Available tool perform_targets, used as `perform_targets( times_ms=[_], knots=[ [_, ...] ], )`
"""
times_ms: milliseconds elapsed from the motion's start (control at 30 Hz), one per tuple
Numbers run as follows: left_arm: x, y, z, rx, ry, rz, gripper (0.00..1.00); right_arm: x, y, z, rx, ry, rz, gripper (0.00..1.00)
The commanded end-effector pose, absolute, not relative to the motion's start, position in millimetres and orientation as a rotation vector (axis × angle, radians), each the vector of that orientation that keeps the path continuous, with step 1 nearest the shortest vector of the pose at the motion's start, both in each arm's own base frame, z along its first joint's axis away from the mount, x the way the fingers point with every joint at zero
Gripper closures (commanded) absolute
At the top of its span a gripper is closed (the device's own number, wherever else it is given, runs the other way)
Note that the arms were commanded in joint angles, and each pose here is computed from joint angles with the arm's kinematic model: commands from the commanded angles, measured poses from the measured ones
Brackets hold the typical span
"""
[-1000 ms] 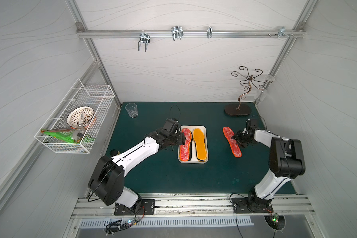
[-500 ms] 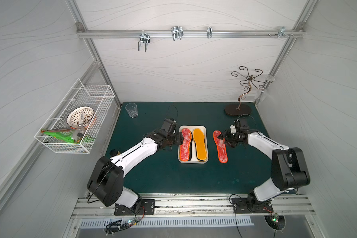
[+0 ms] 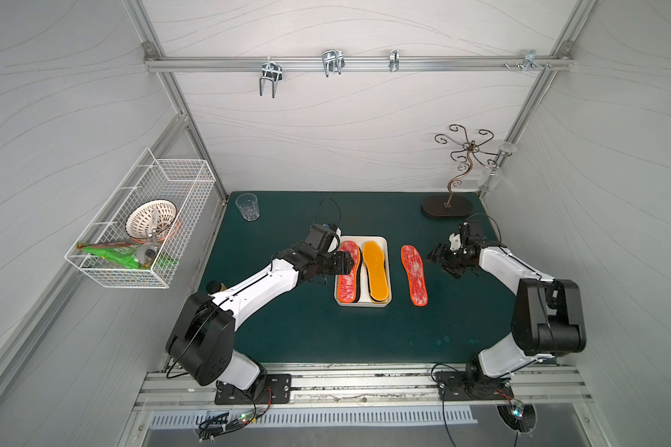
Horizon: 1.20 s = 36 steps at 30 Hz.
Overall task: Put the insoles into the storage box
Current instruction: Pick up the insole from the center of the board.
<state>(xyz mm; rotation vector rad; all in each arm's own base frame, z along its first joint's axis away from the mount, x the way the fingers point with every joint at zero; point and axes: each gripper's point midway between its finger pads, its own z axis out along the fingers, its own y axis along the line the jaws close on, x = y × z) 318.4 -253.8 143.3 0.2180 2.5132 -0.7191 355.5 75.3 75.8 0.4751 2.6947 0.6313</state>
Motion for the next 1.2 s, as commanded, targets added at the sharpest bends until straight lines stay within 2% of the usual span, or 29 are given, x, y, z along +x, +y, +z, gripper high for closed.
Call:
perform_targets(
  times_ms=[0, 267, 500, 700, 833, 933, 1000, 1067, 1167],
  knots=[
    [321.6, -269.2, 154.1, 0.295, 2.457, -0.768, 0.34, 349.4, 87.5, 65.9, 0.432, 2.749, 0.724, 0.28],
    [321.1, -271.8, 155.0, 0.290, 2.452, -0.790, 0.34, 344.3, 84.9, 34.0, 0.486, 2.831, 0.673, 0.33],
    [321.8, -272.1, 156.2, 0.279, 2.449, -0.795, 0.34, 338.2, 105.9, 18.5, 0.446, 2.878, 0.736, 0.39],
    [321.5, -271.3, 156.3, 0.263, 2.449, -0.800, 0.34, 342.4, 115.0, 12.8, 0.418, 2.882, 0.706, 0.52],
    [320.9, -269.8, 159.0, 0.257, 2.441, -0.797, 0.34, 344.9, 115.0, 12.6, 0.419, 2.881, 0.692, 0.70],
    [320.6, -267.4, 160.1, 0.251, 2.437, -0.786, 0.34, 346.2, 112.9, 12.4, 0.427, 2.873, 0.679, 0.90],
    [320.7, -266.2, 160.9, 0.247, 2.432, -0.780, 0.34, 347.0, 111.5, 12.0, 0.437, 2.870, 0.666, 0.97],
    [320.4, -265.2, 161.1, 0.245, 2.433, -0.775, 0.34, 346.2, 111.4, 12.6, 0.446, 2.863, 0.670, 1.00],
    [320.6, -264.1, 160.1, 0.242, 2.435, -0.767, 0.34, 346.9, 110.8, 16.4, 0.456, 2.845, 0.683, 1.00]
  ],
)
